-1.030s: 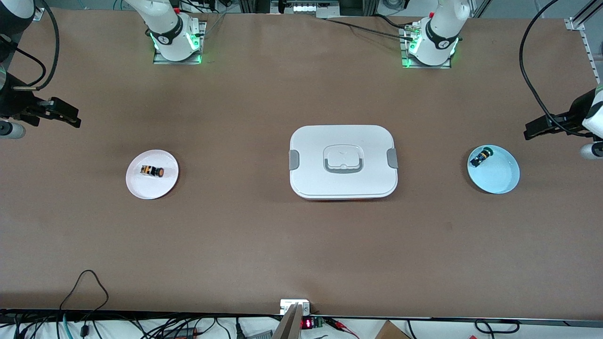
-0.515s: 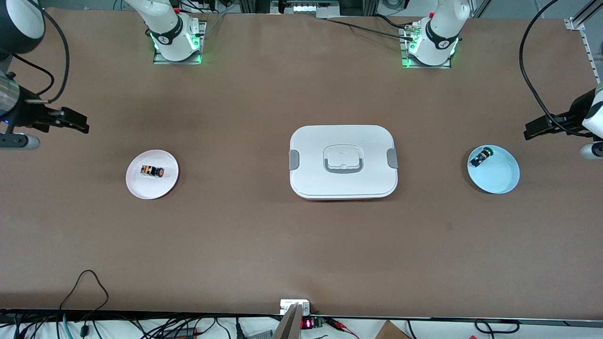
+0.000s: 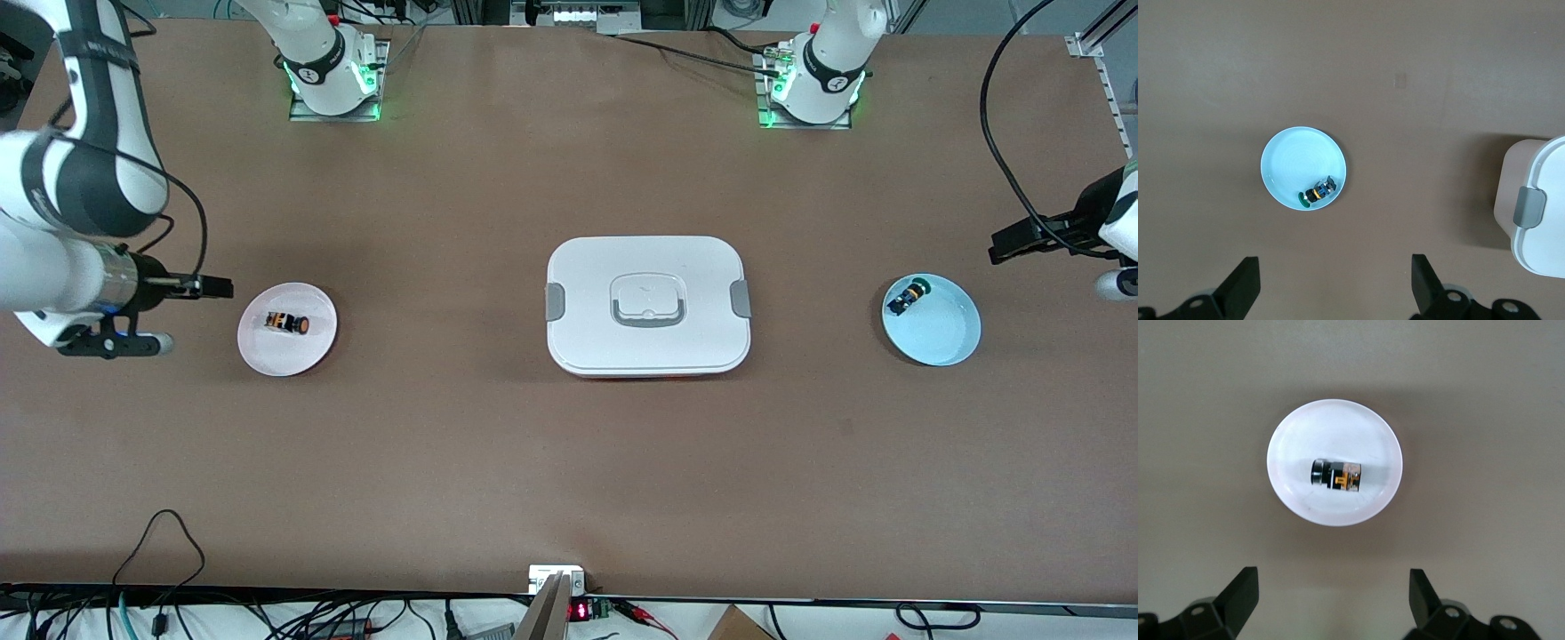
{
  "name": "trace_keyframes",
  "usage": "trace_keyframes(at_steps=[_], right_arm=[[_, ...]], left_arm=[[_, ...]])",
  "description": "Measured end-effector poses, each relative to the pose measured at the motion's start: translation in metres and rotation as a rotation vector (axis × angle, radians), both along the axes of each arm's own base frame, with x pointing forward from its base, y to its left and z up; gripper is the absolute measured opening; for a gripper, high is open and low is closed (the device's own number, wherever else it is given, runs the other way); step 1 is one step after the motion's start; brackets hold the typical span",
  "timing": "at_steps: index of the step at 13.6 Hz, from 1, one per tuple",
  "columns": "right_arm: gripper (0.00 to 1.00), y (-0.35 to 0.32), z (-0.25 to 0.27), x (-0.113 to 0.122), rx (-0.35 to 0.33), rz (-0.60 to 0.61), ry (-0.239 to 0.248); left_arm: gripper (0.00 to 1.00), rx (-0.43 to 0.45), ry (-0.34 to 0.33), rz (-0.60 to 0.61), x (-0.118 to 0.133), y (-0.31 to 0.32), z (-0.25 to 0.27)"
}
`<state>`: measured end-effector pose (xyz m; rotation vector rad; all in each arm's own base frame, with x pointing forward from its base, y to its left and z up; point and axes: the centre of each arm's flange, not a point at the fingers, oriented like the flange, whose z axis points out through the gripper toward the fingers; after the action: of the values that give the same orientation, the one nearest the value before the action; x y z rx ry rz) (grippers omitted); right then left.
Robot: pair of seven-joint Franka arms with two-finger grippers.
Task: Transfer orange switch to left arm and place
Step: 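Move the right gripper over the switch on the white plate, then lower the right gripper onto the orange switch and close it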
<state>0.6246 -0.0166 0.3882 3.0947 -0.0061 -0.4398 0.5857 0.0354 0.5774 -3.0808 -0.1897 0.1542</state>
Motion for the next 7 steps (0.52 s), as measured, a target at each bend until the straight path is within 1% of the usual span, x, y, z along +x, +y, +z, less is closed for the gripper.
trace_keyframes(at_steps=[3,4,5,7], right_arm=[[1.00,0.007,-0.046,0.004,0.007,0.009,0.015],[1.00,0.010,-0.063,0.004,0.009,0.012,0.011],[1.00,0.011,-0.081,0.002,0.011,0.012,-0.003],[1.00,0.011,-0.115,-0.006,0.011,0.013,-0.058]], left_arm=[[1.00,0.000,0.000,0.000,0.000,0.000,0.000],[1.00,0.000,0.000,0.000,0.000,0.000,0.000],[1.00,0.000,0.000,0.000,0.000,0.000,0.000],[1.00,0.000,0.000,0.000,0.000,0.000,0.000]])
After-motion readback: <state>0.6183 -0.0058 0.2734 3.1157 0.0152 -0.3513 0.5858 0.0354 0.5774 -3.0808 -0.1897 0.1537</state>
